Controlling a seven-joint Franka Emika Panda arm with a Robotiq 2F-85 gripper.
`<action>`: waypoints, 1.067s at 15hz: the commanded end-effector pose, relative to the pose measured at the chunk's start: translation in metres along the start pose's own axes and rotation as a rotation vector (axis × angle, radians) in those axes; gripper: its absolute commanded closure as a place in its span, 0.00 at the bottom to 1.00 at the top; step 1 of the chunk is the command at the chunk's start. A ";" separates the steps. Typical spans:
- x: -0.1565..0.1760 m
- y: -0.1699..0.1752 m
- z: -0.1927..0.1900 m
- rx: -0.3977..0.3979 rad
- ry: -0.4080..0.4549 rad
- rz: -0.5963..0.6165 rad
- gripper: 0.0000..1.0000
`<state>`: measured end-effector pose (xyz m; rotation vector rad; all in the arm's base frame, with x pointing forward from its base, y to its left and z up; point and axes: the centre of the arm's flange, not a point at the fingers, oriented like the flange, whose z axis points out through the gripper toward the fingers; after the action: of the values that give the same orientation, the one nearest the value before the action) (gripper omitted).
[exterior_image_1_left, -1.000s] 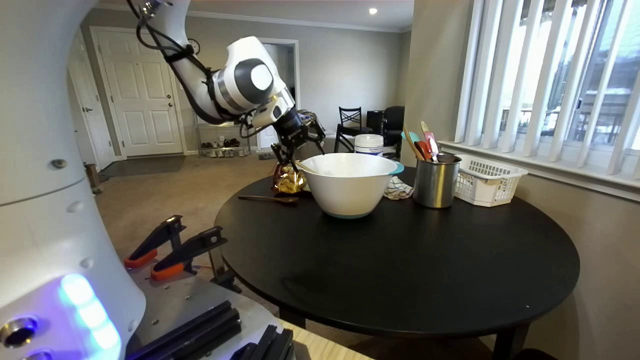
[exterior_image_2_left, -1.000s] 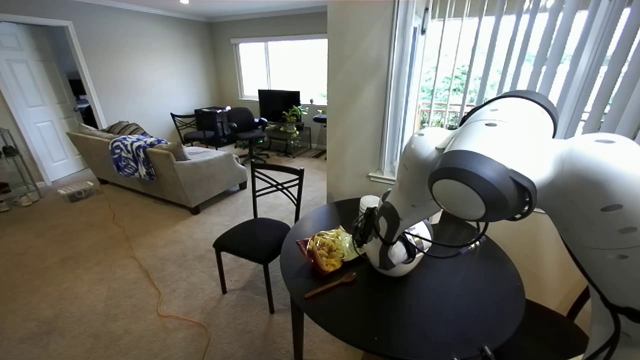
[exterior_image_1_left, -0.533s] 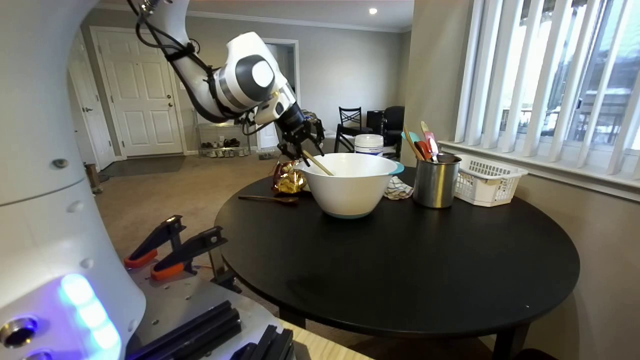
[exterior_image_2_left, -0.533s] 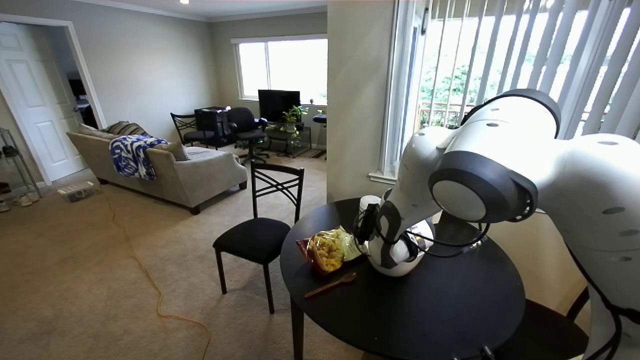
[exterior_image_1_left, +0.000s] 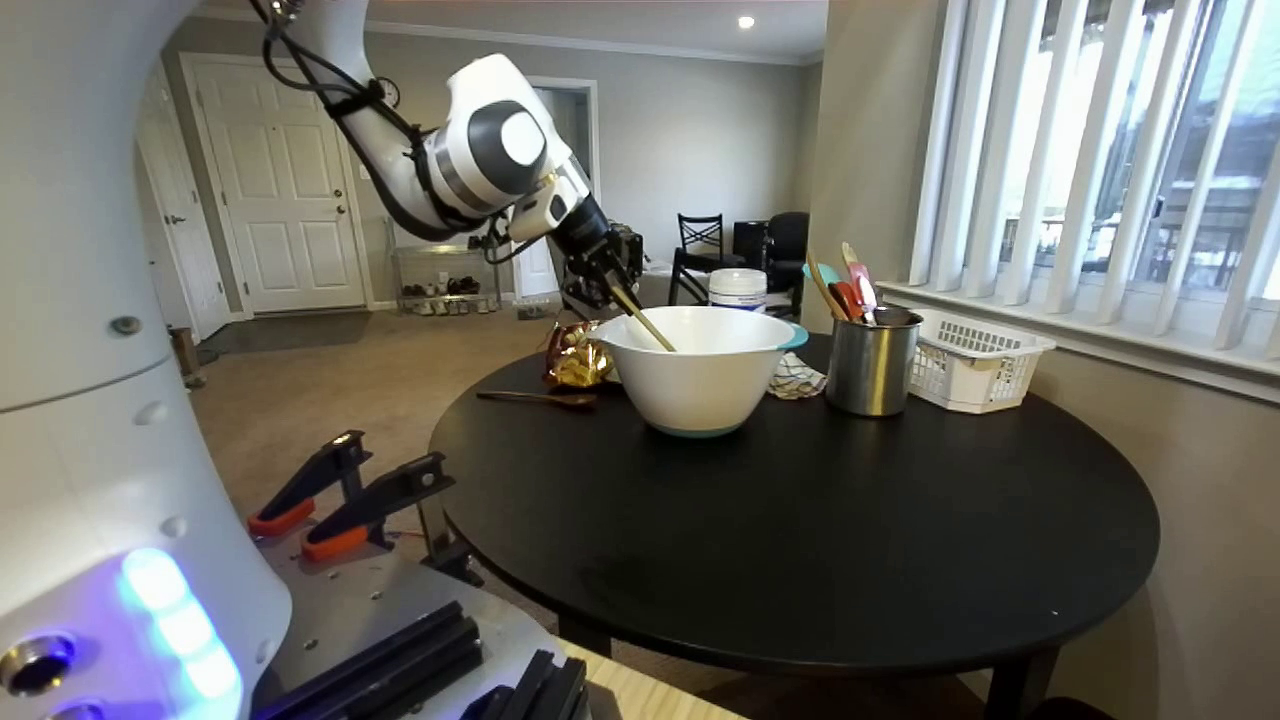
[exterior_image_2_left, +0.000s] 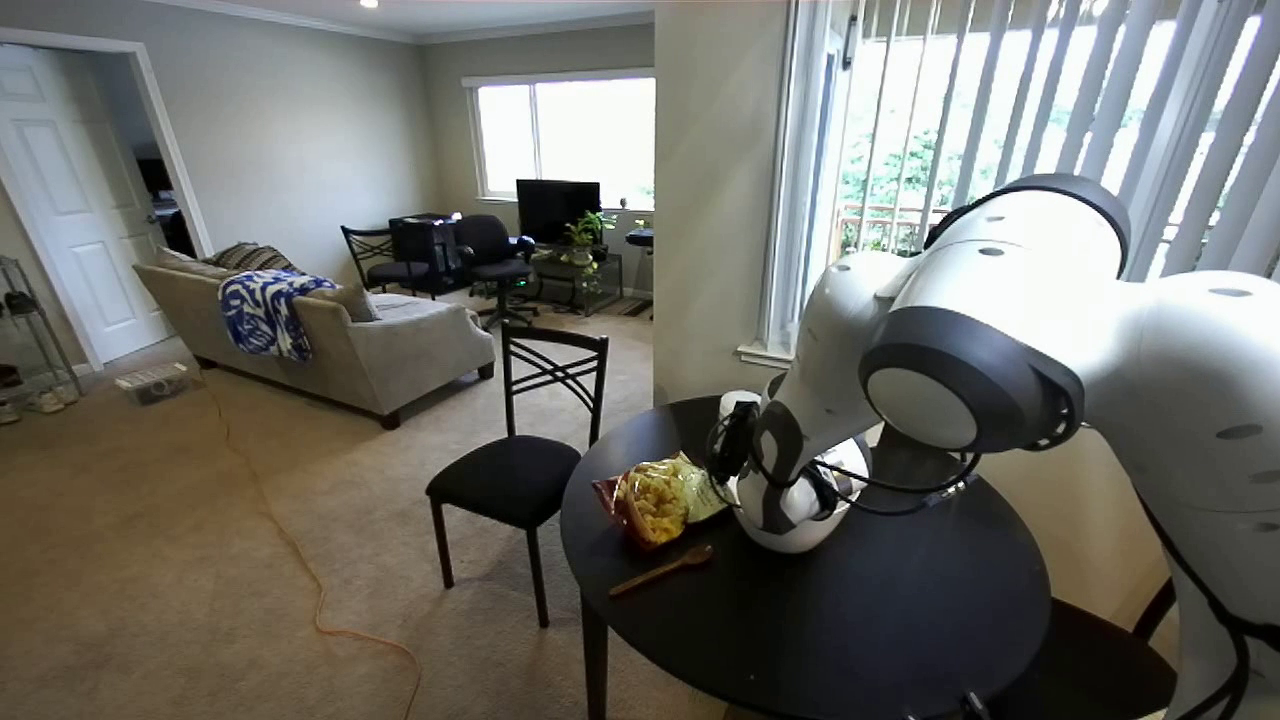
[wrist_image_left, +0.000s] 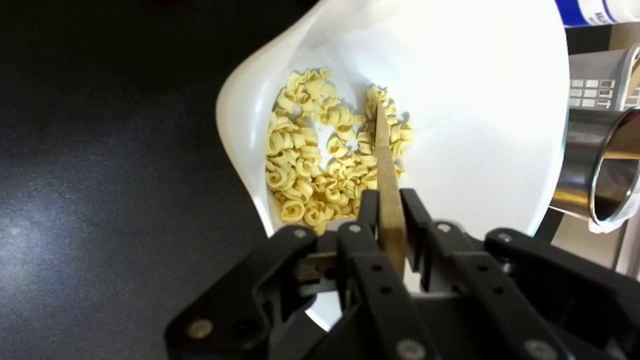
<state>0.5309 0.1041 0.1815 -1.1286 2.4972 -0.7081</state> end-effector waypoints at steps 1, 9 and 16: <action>0.008 0.001 -0.028 0.034 -0.010 -0.008 0.94; 0.000 -0.013 -0.106 0.025 -0.070 -0.152 0.94; -0.022 -0.032 -0.136 -0.203 0.042 -0.373 0.94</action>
<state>0.5008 0.1408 0.2817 -1.5575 2.4384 -0.6656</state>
